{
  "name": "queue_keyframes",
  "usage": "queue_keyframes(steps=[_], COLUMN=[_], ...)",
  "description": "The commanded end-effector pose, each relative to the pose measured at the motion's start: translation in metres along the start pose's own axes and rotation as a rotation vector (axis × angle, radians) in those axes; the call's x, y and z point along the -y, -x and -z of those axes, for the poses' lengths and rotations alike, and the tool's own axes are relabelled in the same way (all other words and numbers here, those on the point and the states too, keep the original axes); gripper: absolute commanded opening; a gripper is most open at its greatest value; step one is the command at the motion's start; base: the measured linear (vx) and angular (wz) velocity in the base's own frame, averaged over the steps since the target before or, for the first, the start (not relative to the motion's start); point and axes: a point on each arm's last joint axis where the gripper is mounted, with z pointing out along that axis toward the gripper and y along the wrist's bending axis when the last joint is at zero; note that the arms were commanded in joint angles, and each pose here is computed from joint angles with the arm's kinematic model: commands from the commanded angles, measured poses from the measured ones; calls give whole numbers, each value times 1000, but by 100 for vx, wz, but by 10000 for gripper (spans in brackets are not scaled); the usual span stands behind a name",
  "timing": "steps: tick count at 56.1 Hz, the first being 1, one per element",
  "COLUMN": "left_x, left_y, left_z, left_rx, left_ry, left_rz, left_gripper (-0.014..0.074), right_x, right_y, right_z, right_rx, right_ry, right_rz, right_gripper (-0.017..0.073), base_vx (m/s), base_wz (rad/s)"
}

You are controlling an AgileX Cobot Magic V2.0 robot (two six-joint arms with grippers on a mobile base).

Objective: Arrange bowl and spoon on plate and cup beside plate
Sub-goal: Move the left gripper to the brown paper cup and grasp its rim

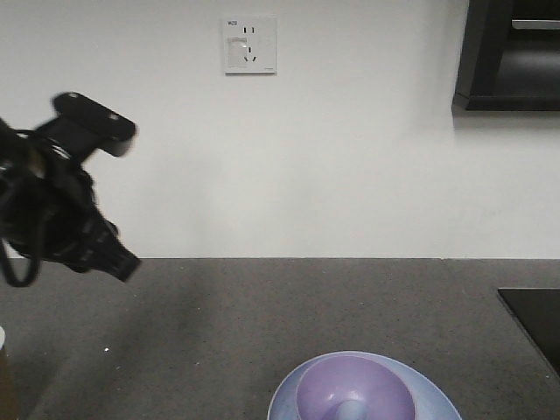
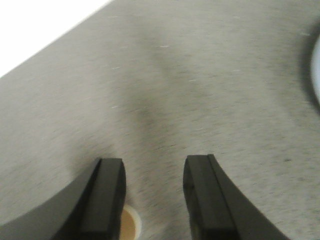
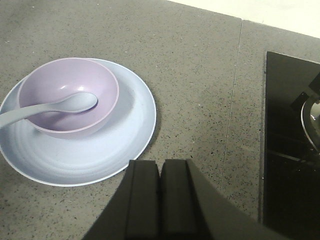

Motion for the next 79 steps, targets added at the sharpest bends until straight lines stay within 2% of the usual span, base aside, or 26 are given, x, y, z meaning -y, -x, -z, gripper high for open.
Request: queue_keyframes(steps=[1,6,13,20,28,51,58,67,73,79], left_x=[-25,-42,-49,-48,-39,-37,-36,-37,-36,-29], left_y=[-14,-32,-58,-78,-94,-101,-101,-100,-99,-96], left_z=[29,22,-5,-35,-61,-85,-93,-95,-93,-84], left_rx=[52,-10,-129,-194,-214,-221,-244,-238,-228,-193], left_ry=[85,142,153,145,119,109,102,103,102,60], left_rz=[61,101,126,123,109,93,92,89,88,92], left_gripper=[418,418,418,418,418,396,300,1,-8,-8], right_x=[2,2,2,1,1,1,1,1,1,1], right_y=[11,11,11,11,11,10,10,9,9,9], right_z=[5,5,5,5,5,5,5,5,5,5], right_rx=[86,86,85,83,83,78,71,66,66,66], right_ry=[-18,-18,-15,-12,-8,-6,-4,-4,-4,-4], right_rz=[14,13,11,9,6,6,5,5,5,5], right_gripper=[-8,-8,-8,-8,-8,-8,-8,-8,-8,-8], base_vx=[0,0,0,0,0,0,0,0,0,0], base_wz=[0,0,0,0,0,0,0,0,0,0])
